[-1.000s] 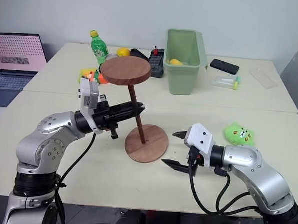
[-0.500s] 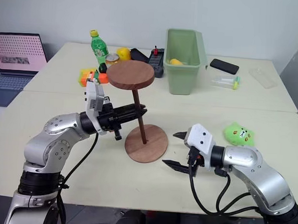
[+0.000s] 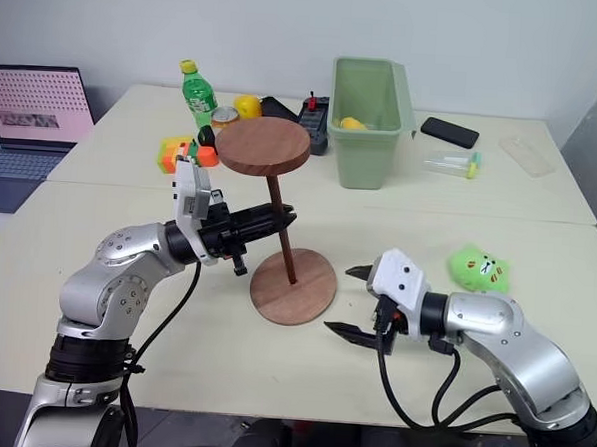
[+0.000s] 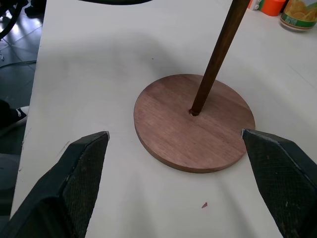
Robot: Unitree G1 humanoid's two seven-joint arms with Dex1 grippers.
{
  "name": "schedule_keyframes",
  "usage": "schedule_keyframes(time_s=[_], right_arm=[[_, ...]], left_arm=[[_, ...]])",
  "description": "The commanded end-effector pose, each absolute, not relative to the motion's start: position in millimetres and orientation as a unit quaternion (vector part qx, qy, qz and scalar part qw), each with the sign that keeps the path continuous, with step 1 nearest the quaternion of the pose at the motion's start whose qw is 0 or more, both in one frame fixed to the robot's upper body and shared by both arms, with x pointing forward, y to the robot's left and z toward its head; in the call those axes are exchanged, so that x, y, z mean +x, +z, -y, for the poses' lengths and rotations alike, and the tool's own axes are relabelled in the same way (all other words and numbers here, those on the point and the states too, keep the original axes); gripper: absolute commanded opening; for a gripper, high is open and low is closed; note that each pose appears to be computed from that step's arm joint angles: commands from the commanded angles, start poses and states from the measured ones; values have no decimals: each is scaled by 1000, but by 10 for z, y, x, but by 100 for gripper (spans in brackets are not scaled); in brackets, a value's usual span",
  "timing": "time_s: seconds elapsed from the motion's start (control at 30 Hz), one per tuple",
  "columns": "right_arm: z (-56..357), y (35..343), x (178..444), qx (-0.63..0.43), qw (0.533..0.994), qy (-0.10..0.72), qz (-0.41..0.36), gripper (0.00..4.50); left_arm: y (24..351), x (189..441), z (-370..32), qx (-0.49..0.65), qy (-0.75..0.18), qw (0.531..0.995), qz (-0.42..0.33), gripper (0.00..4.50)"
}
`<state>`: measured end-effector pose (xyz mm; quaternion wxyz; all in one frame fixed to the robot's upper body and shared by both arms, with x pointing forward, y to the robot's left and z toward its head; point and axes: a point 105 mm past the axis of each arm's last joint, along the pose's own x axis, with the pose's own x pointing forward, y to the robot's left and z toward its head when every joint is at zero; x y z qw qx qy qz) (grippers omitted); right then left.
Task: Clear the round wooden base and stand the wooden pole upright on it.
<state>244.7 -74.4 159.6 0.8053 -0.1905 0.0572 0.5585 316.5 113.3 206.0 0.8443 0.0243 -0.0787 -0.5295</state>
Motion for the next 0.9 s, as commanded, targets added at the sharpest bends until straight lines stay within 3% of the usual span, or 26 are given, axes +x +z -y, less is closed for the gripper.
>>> schedule_keyframes(time_s=[0.03, 0.9], right_arm=[[717, 1669, 2411, -198, 805, 559, -38, 450], [720, 1673, 2404, -196, 807, 557, -36, 450]], left_arm=[[2086, 3159, -1082, 25, -538, 838, 85, 26], [2000, 3120, -1204, 34, -525, 847, 70, 26]])
